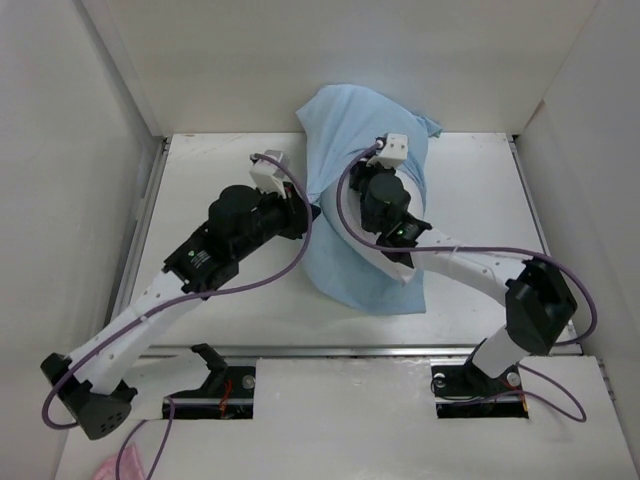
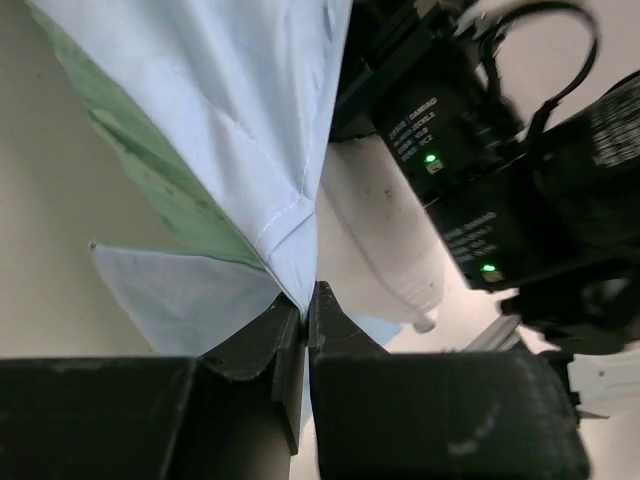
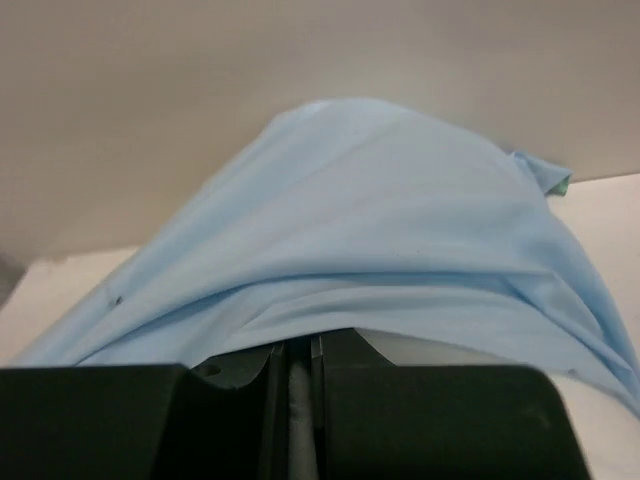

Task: Put the pillow into the pillowcase

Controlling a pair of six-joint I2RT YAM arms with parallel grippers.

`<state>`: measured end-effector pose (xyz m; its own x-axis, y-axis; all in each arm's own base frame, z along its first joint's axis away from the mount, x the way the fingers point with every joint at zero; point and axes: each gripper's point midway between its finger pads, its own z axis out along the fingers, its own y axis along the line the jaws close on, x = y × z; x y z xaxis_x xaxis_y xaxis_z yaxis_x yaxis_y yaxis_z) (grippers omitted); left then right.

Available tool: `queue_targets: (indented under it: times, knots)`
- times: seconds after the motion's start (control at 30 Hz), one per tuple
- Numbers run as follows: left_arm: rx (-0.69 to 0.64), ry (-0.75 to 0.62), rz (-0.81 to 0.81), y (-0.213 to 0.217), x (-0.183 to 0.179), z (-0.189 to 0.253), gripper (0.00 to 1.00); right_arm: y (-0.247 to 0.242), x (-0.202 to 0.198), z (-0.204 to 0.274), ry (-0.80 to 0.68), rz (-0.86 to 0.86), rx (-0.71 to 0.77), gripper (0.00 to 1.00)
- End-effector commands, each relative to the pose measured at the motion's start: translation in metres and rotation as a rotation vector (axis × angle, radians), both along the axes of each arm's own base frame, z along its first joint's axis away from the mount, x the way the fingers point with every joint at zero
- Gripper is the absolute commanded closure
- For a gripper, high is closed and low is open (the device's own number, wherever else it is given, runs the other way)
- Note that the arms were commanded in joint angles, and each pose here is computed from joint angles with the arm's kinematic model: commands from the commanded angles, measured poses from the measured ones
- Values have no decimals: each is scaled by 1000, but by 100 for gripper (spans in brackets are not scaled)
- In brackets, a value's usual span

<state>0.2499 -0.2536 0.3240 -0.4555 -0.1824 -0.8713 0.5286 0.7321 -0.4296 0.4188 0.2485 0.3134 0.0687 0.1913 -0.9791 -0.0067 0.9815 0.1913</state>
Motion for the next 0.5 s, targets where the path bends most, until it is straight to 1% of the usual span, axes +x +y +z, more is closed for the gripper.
queue_targets:
  times: [0.0, 0.07, 0.1, 0.13, 0.2, 0.23, 0.27, 0.3, 0.33, 0.37, 0.4, 0.43, 0.47]
  knots:
    - [-137, -53, -2, 19, -34, 60, 100, -56, 9, 63, -237, -298, 284, 100]
    - [-182, -88, 43, 37, -42, 82, 100, -47, 13, 51, -260, -286, 287, 100]
    - [-189, -82, 60, 43, -45, 82, 100, -39, 13, 41, -254, -274, 283, 100]
    - [-212, -92, 75, 49, -47, 90, 100, -30, 22, 21, -242, -274, 267, 100]
    - [-205, -72, 142, 61, -45, 85, 100, -12, 29, -6, -200, -277, 233, 100]
    - [-205, -73, 151, 66, -47, 85, 100, 2, 32, -7, -189, -286, 240, 100]
    - [-208, -67, 166, 69, -48, 85, 100, 17, 40, -45, -108, -305, 143, 100]
    - [-219, -61, 168, 72, -51, 85, 100, 26, 42, -56, -81, -323, 119, 98]
    - [-201, -48, 184, 74, -50, 80, 100, 39, 42, -51, -74, -343, 132, 92]
    - [-192, -27, 204, 76, -48, 72, 100, 51, 44, -75, -25, -333, 51, 83]
    - [-197, -16, 275, 87, -44, 70, 100, 59, 43, -74, -15, -305, 26, 76]
    - [-193, 3, 332, 95, -40, 64, 100, 71, 42, -78, -2, -254, -11, 60]
    - [-163, 43, 396, 106, -39, 51, 100, 102, 34, -87, 22, -67, -96, 50]
